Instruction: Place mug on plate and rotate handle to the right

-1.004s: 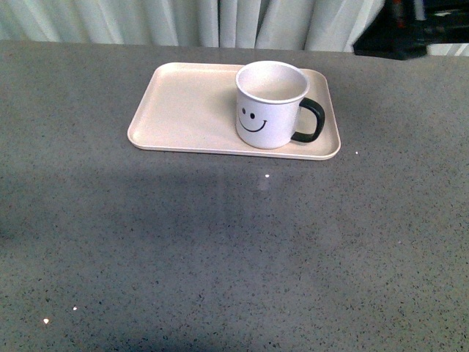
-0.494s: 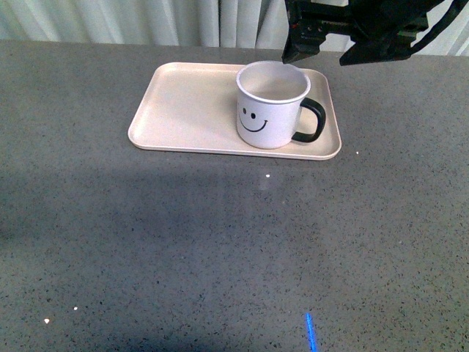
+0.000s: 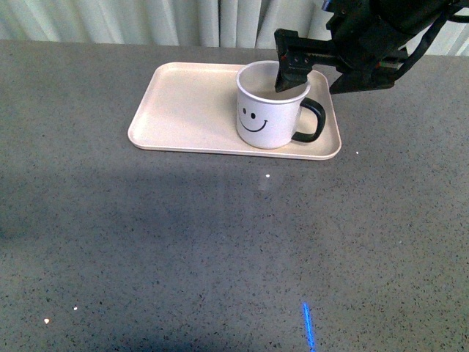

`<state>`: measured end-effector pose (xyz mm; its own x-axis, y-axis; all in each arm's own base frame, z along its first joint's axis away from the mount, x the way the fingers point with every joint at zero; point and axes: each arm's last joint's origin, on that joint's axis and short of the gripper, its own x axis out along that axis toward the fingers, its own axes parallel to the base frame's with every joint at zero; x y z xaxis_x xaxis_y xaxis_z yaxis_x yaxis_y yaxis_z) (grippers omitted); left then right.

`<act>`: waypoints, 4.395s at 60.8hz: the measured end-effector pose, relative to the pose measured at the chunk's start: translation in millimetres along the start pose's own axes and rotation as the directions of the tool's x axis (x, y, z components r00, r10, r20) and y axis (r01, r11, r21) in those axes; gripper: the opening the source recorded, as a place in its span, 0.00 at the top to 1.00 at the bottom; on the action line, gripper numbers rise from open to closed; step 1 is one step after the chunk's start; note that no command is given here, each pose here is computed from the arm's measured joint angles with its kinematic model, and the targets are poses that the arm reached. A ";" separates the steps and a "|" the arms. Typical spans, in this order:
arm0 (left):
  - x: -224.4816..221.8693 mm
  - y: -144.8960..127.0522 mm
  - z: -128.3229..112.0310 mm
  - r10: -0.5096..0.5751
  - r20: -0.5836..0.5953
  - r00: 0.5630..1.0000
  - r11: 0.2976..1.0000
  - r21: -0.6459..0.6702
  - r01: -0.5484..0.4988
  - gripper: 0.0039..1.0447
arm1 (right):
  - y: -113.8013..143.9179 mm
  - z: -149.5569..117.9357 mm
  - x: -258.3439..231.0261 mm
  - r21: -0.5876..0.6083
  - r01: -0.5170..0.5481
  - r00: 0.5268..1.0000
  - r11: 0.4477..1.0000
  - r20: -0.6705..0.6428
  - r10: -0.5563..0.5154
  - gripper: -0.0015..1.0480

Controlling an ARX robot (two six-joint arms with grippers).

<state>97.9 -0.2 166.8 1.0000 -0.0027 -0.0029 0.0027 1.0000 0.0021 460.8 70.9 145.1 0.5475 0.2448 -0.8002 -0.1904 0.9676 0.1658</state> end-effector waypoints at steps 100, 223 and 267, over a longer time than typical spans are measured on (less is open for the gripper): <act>0.0 0.0 0.0 0.000 0.000 1.000 1.000 0.000 0.000 0.09 | -4.8 50.9 16.1 -0.480 -0.158 0.986 0.863 -0.129 0.109 0.98; 0.0 0.0 0.0 0.000 0.000 1.000 1.000 0.000 0.000 0.09 | -13.6 -220.0 -180.8 0.056 0.253 0.563 0.966 0.804 -0.194 0.98; 0.0 0.0 0.0 0.000 0.000 1.000 1.000 0.000 0.000 0.09 | -2.3 -256.3 -216.1 0.056 0.253 0.540 0.966 0.820 -0.189 0.98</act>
<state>97.9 -0.2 166.9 1.0000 -0.0027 -0.0025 0.0027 1.0000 0.0021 134.1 0.0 169.9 1.0000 -0.0004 0.0090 0.0005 0.9999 -0.0105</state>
